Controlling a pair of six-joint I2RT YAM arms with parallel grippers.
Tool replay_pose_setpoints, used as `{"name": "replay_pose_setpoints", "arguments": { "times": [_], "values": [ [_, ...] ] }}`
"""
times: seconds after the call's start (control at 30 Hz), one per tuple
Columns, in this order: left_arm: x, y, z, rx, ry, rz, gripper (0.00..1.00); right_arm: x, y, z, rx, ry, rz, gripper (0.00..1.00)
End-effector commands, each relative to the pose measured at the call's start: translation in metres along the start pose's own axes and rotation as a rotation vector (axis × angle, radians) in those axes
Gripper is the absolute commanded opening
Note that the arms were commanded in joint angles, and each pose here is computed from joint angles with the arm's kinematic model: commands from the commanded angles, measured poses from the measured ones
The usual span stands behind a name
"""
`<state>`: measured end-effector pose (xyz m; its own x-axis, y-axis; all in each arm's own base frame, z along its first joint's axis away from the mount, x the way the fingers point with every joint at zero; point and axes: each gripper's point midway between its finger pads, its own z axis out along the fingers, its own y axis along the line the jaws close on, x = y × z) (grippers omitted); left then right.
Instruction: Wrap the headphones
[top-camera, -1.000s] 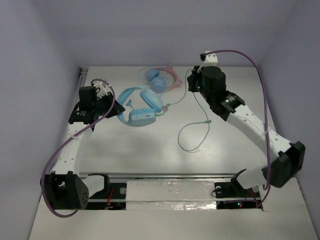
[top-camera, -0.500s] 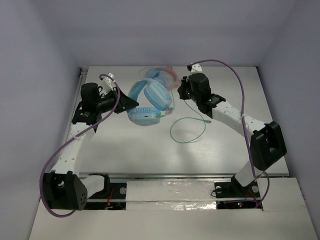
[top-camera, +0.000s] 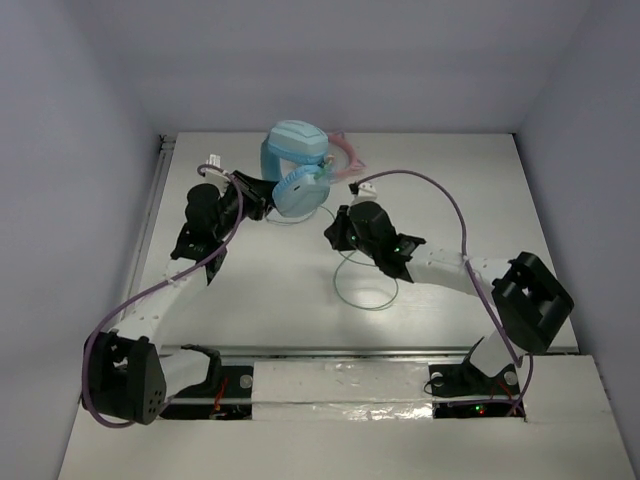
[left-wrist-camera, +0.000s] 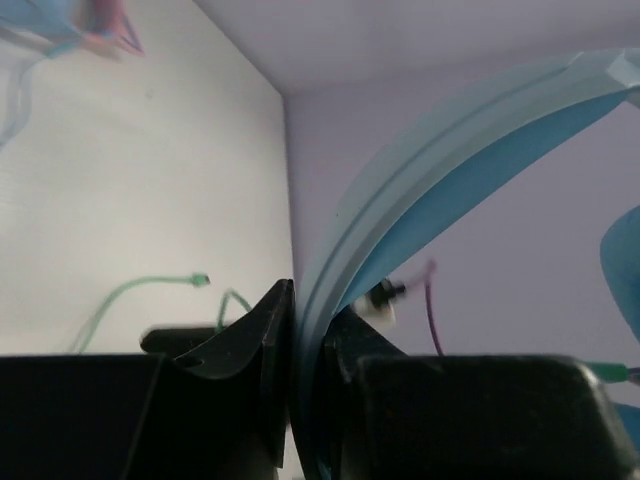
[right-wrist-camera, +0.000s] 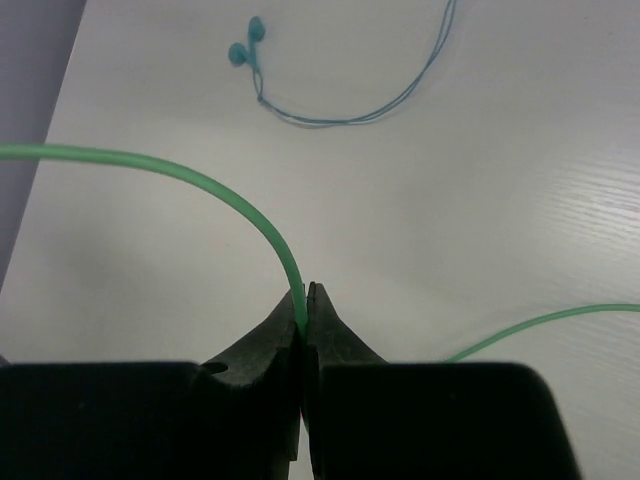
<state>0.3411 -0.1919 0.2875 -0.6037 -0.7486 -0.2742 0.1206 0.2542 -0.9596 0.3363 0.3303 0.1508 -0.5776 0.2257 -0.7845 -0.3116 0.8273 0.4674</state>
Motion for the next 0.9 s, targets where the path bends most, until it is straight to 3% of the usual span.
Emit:
{"name": "replay_pose_setpoints", "arguments": {
  "times": [0.0, 0.27, 0.6, 0.87],
  "values": [
    [-0.053, -0.043, -0.003, 0.088, -0.325, 0.001, 0.00, -0.015, 0.043, -0.014, -0.065, -0.101, 0.068, 0.00],
    [-0.099, -0.002, -0.015, -0.313, -0.636, 0.252, 0.00, 0.026, 0.086, -0.056, -0.129, -0.013, 0.006, 0.00],
    [-0.065, 0.036, -0.017, -0.671, -0.530, 0.592, 0.00, 0.025, 0.103, -0.112, -0.161, 0.118, -0.196, 0.00],
    [0.000, 0.074, -0.020, -0.782, -0.276, 0.800, 0.00, 0.028, 0.101, -0.129, -0.153, 0.237, -0.310, 0.00]
  ]
}}
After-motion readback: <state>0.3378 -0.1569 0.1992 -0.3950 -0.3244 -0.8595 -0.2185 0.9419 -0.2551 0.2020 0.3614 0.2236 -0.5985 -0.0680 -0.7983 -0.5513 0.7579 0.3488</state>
